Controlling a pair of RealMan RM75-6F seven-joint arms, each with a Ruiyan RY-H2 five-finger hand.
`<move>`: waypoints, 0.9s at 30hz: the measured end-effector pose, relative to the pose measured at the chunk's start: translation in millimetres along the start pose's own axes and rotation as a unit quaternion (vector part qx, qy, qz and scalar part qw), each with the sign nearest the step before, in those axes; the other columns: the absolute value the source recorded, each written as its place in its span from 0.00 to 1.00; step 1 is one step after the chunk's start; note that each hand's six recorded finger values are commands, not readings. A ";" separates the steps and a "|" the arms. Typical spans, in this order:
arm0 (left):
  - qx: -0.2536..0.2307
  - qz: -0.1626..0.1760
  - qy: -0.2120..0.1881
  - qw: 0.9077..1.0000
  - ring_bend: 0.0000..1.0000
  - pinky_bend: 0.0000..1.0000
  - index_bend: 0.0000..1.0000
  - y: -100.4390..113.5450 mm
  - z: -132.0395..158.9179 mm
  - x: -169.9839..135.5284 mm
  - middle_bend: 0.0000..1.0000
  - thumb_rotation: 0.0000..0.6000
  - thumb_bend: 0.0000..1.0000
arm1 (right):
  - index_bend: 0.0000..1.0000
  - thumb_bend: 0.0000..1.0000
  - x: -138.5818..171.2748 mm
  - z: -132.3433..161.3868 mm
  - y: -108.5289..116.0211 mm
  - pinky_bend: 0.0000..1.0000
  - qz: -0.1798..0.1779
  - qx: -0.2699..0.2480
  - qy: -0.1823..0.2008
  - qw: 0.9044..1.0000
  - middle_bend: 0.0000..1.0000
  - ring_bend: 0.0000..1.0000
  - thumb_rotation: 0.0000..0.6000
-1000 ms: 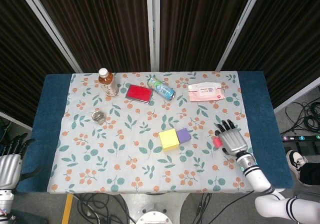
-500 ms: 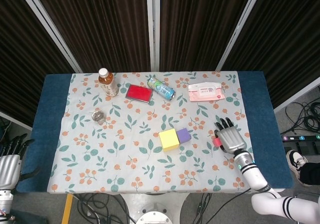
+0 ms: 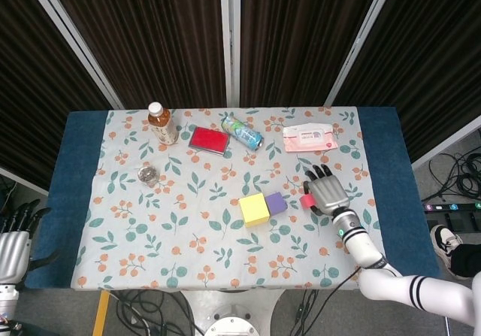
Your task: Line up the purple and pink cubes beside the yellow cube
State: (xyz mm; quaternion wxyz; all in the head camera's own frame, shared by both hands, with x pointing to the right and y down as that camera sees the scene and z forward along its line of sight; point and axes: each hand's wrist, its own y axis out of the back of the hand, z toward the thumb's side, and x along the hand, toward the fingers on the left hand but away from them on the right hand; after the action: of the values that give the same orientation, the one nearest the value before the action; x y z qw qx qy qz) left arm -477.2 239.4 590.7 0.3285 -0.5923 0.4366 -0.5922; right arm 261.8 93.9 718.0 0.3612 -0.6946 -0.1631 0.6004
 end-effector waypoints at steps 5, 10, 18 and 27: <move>0.000 -0.001 0.003 1.000 0.09 0.13 0.25 -0.8 -1.7 -0.5 0.18 1.00 0.03 | 0.54 0.24 -16.7 30.1 1.8 0.00 0.010 -0.009 0.015 1.000 0.14 0.00 1.00; -0.001 -0.002 0.007 1.000 0.09 0.13 0.25 -1.3 -4.4 -1.4 0.18 1.00 0.03 | 0.53 0.24 -24.6 37.9 3.0 0.00 0.011 0.001 0.013 1.000 0.14 0.00 1.00; -0.001 -0.003 0.008 1.000 0.09 0.13 0.25 -2.4 -4.8 -1.6 0.18 1.00 0.03 | 0.53 0.24 -30.7 39.1 2.9 0.00 0.011 0.003 0.008 1.000 0.13 0.00 1.00; -0.001 -0.005 0.008 1.000 0.09 0.13 0.25 -3.3 -5.6 -1.8 0.18 1.00 0.03 | 0.52 0.24 -33.5 46.1 -2.2 0.00 0.016 -0.001 0.011 1.000 0.13 0.00 1.00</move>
State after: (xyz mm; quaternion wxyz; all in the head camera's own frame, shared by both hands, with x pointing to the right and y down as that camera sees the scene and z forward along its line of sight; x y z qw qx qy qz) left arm -482.1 243.1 593.4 0.3211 -0.5898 0.4371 -0.5983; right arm 210.9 87.4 742.7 0.3530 -0.7039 -0.1484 0.5982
